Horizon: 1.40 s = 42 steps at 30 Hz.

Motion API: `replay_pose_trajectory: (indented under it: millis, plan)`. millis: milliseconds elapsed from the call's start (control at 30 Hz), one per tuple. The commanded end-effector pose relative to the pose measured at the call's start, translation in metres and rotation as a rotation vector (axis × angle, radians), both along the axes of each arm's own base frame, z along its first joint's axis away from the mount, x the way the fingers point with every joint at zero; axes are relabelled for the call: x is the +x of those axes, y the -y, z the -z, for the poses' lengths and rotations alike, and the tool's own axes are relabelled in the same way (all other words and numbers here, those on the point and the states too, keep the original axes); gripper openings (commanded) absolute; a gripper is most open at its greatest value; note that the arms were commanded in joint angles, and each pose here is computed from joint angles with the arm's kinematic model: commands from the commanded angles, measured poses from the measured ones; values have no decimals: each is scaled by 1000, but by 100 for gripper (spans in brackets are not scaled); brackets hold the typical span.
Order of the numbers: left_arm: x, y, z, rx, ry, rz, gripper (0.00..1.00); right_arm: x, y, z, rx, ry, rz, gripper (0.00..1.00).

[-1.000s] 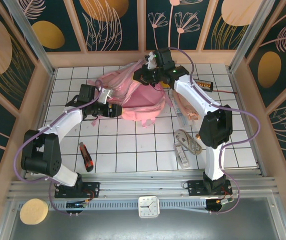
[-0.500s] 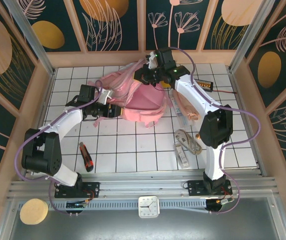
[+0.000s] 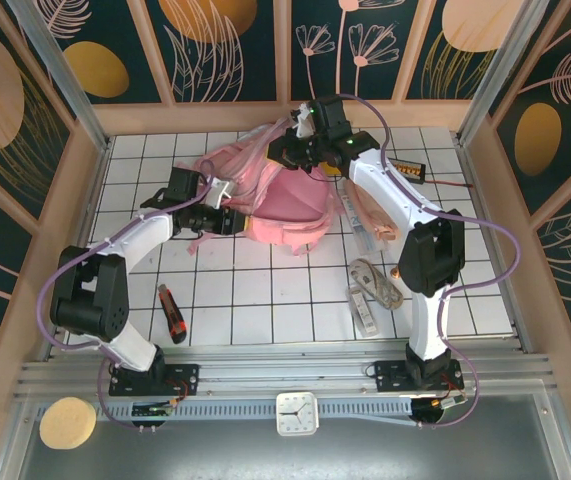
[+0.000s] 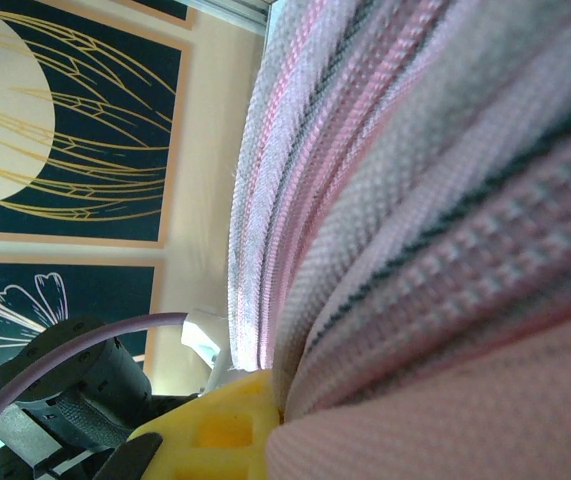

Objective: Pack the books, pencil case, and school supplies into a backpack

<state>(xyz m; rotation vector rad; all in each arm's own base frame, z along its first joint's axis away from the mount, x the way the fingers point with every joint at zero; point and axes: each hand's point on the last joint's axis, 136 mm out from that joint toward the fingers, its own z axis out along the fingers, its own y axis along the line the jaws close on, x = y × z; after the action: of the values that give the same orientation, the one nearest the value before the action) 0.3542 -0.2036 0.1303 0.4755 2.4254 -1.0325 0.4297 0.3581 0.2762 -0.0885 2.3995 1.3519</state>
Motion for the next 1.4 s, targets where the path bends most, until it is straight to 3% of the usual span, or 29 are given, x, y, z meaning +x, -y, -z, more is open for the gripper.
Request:
replay_pose_trajectory:
  millis: [0,67,167,467,533,600,667,767,1033,1100,1233,1267,1367]
  plan:
    - [3,6,-13,-34,32,33,12,11,4,-47,56,150,8,0]
    - [3,6,-11,-25,26,31,0,10,5,-45,52,149,11,0]
    - [8,-7,-2,58,26,-27,0,9,5,-44,46,151,7,0]
    - [33,-112,11,386,35,-389,0,2,17,-37,-7,152,10,0]
    - [36,-112,8,363,46,-389,0,1,18,-38,-3,153,10,0]
    - [34,-85,-5,224,75,-289,0,0,16,-40,11,157,2,0]
    - [23,-58,-24,63,113,-186,32,-1,14,-40,22,151,-8,0]
    - [1,-32,-48,-102,165,-90,53,-2,11,-35,21,141,-18,0]
    - [-13,-3,-37,-88,149,18,59,-3,7,-41,38,135,-28,0]
    - [-5,-2,-48,-13,220,-3,69,-5,6,-43,33,133,-29,0]
    - [16,-7,-102,86,456,-116,79,-11,-3,-51,43,130,-28,0]
    - [21,-10,-114,103,506,-157,96,-13,-6,-54,50,130,-30,0]
    - [22,1,-134,148,599,-155,99,-15,-14,-57,61,123,-29,0]
